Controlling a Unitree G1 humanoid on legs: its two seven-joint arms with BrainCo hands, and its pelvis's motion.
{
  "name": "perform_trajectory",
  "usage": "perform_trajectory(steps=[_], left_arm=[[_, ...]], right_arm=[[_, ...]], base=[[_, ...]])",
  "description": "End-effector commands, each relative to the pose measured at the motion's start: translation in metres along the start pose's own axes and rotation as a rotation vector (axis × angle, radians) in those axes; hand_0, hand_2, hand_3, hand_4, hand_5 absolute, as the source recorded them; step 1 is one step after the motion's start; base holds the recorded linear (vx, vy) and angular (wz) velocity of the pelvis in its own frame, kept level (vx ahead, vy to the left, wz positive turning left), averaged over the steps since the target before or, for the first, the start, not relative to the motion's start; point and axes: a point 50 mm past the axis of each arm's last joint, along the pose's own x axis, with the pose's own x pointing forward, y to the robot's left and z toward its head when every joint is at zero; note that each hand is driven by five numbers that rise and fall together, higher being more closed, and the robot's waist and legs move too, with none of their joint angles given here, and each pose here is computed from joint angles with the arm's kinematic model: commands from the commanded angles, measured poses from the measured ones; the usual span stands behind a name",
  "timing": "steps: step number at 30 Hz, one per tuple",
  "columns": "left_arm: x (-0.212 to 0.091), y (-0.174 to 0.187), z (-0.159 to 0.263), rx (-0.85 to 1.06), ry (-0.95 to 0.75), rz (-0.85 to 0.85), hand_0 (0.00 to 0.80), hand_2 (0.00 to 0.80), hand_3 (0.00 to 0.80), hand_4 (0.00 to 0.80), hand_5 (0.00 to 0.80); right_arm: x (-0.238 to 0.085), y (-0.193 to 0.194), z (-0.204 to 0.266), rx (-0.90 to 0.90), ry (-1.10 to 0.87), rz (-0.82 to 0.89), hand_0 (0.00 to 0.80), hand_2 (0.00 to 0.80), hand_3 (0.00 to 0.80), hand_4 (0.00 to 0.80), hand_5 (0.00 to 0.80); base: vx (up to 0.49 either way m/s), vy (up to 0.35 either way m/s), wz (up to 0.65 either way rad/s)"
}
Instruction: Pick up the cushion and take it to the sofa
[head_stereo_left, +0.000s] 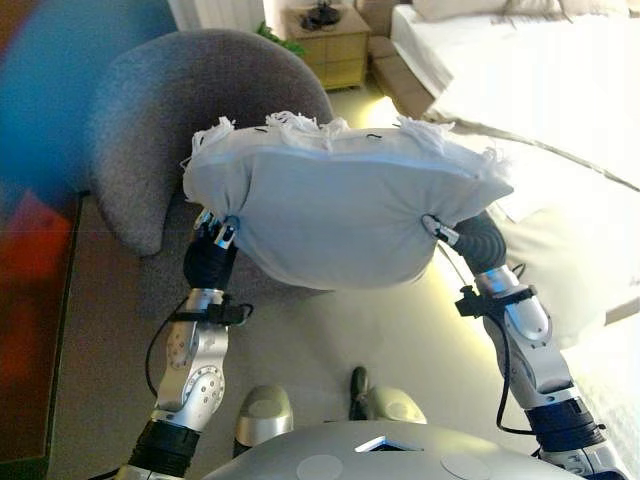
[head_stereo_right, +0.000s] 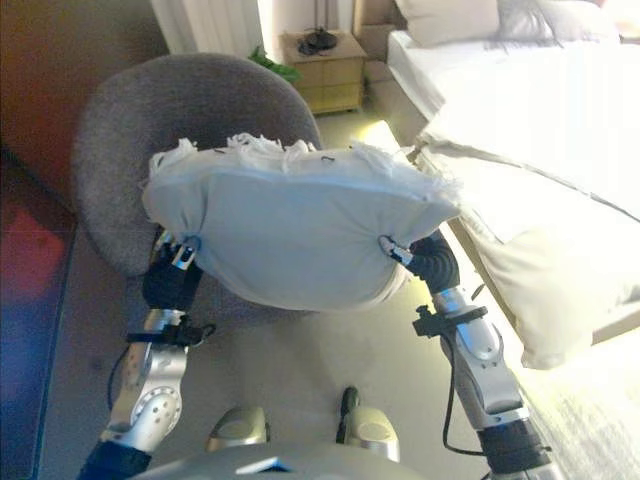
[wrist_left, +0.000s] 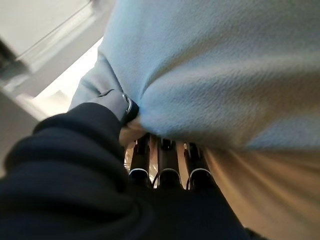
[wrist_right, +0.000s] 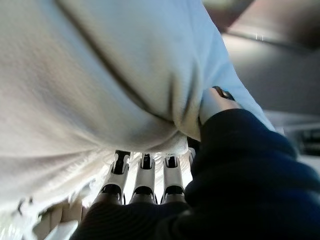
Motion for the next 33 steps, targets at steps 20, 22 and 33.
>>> perform_trajectory(steps=[20,22,33], left_arm=[[0.018,-0.032,0.038,0.013,-0.201,-0.189,0.8,0.8,0.8,0.8,0.8],[0.02,-0.029,0.038,0.014,-0.204,-0.157,0.8,0.8,0.8,0.8,0.8],[0.034,-0.037,0.033,0.037,-0.169,-0.214,0.8,0.8,0.8,0.8,0.8]], right_arm=[[0.016,0.029,0.043,0.074,-0.307,0.105,0.8,0.8,0.8,0.8,0.8],[0.017,0.035,0.042,0.078,-0.312,0.119,0.8,0.8,0.8,0.8,0.8],[0.038,0.022,0.039,0.063,-0.302,0.036,0.8,0.8,0.8,0.8,0.8]], base=[[0.541,0.199,-0.18],[0.459,0.16,0.06],[0.296,-0.06,0.57]])
